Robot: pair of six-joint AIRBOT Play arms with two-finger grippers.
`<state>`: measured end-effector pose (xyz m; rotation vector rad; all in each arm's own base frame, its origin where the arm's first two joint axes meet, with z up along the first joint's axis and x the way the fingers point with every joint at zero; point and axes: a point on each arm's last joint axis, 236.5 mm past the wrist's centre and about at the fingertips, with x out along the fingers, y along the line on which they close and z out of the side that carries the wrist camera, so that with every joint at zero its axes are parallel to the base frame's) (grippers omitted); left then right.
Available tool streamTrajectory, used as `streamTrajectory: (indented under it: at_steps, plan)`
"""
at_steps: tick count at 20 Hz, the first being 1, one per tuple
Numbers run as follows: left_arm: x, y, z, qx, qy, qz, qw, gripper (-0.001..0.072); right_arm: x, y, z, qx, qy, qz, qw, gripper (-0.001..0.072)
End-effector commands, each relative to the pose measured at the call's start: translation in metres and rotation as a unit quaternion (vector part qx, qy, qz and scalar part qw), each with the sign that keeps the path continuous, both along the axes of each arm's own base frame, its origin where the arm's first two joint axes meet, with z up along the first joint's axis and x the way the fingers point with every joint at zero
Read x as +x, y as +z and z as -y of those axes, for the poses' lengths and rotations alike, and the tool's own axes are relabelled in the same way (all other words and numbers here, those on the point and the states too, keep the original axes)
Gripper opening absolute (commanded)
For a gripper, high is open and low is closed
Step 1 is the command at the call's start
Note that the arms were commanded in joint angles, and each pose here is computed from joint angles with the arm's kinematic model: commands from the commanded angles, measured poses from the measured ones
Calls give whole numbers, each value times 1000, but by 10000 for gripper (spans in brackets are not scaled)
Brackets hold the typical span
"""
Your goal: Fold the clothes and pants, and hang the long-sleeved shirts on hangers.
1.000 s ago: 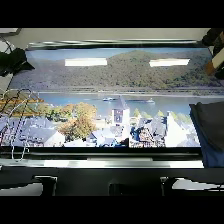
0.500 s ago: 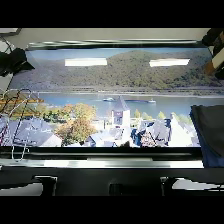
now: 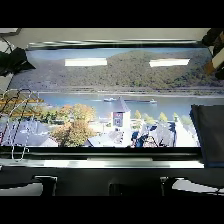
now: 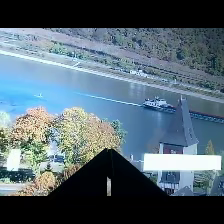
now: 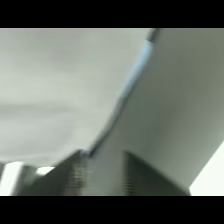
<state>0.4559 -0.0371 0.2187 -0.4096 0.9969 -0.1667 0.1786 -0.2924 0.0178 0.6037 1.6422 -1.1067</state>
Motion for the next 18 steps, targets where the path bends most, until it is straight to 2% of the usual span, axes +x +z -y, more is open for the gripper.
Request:
streamTrajectory:
  at_steps: [1,3,5,8,12,15,18]
  plan:
    - [-1,-8,0,10,-17,-8,1000,17,81,10,-36,47,75,180,980,183]
    - [-10,-38,-2,20,-25,-51,998,17,134,24,-81,73,170,245,952,129]
    - [-23,-80,-3,54,-48,-104,992,16,170,29,-144,109,247,262,926,32]
    - [-48,-142,0,113,-90,-179,973,15,195,29,-237,143,363,244,888,31]
    - [-59,-175,13,125,-113,-202,965,16,203,29,-316,159,461,233,841,32]
    - [-59,-180,10,133,-116,-204,963,17,202,30,-342,166,492,230,823,33]
    - [-59,-180,10,128,-103,-208,964,17,201,30,-346,168,496,229,821,32]
